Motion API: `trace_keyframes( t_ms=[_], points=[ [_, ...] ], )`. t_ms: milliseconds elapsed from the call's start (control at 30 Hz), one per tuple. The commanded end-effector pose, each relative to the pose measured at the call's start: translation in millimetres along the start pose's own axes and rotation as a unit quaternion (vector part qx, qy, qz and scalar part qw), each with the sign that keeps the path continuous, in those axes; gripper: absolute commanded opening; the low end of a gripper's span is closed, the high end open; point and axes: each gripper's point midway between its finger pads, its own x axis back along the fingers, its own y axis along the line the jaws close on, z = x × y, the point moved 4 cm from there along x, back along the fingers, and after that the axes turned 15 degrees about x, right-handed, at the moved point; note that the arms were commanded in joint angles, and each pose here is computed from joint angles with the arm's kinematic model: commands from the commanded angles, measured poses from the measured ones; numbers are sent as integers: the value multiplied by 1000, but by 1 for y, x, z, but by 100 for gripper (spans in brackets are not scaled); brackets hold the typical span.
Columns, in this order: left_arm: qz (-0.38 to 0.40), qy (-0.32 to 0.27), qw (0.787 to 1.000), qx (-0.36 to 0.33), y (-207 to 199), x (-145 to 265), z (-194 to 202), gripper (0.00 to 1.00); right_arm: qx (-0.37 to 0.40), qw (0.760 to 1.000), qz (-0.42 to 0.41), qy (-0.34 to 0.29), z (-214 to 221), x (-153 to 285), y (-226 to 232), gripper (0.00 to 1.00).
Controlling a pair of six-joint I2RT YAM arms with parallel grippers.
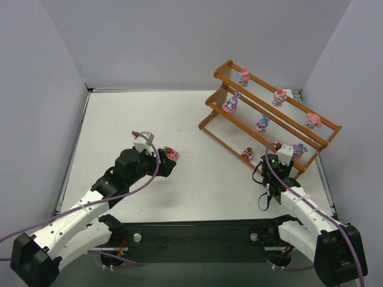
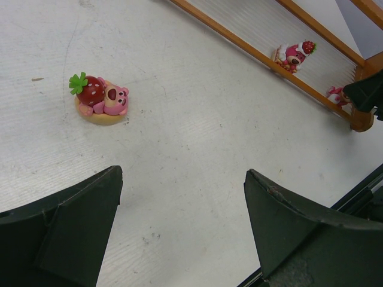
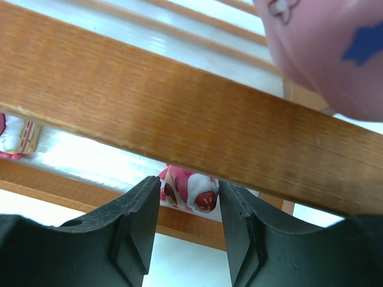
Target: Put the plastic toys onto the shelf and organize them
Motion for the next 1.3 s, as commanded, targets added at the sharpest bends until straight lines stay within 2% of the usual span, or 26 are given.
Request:
trace_keyframes(
  t_ms=[0,500,800,933,1000,1033,1133,1167,1267],
  points=[
    [12,-25,1000,-3,-6,2,-11,93,-13,1000,19,-7,-1,3,-8,45],
    [14,-22,1000,-4,-7,2,-11,93,-15,999,0,-42,-27,26,-9,49],
    [0,-34,999,-5,-4,6,-16,93,2,992,-57,-110,-66,67,27,50],
    [-11,-46,999,-8,-3,12,-23,93,30,984,-113,-135,-90,91,57,49],
    [-18,-60,998,-10,-3,17,-31,93,68,974,-179,-125,-93,98,87,49],
    [-23,-64,998,-10,-3,21,-34,93,83,964,-211,-136,-109,107,99,49],
    [-41,-90,995,-5,-1,33,-49,93,157,934,-296,-125,-114,118,143,47],
    [-43,-102,994,-1,-4,37,-55,93,173,912,-349,-129,-123,130,170,47],
    [-66,-127,990,12,-2,49,-69,93,227,867,-421,-142,-136,141,216,46]
  ],
)
